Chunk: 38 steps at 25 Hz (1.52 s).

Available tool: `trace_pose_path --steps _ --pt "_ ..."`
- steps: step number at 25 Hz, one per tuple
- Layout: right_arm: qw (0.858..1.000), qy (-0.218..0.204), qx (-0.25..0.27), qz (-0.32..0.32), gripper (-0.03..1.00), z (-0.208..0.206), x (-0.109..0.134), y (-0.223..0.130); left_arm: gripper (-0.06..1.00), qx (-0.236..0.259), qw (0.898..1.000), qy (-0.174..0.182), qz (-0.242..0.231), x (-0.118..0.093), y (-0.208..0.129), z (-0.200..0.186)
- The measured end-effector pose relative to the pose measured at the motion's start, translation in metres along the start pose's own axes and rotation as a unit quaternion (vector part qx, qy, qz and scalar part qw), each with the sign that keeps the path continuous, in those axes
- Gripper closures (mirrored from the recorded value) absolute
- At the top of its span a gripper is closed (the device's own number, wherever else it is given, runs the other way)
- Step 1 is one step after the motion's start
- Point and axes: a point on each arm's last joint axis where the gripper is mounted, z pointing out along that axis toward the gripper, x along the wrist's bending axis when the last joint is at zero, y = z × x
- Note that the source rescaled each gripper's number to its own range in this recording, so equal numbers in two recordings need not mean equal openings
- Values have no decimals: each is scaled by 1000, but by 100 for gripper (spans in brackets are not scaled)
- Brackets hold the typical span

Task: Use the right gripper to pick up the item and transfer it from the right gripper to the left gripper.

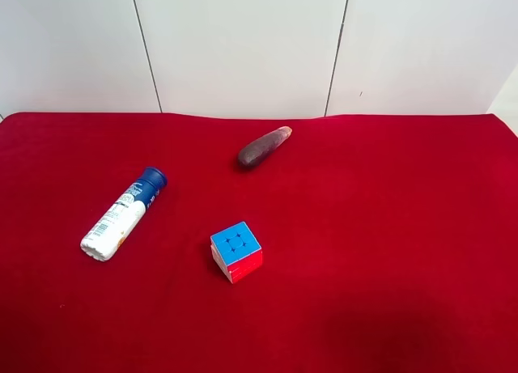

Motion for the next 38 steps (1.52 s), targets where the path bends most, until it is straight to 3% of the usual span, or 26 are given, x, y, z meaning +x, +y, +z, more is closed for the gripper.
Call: trace_pose_path --steps 13,22,38 --pt "1000 0 0 0 -3 0 0 0 -5 -3 1000 5 -1 0 0 1" --pt "1000 0 0 0 -3 0 0 0 -6 1 995 87 -43 -1 1 2" --pt "1000 0 0 0 -3 0 0 0 -6 1 995 90 -45 -1 1 2"
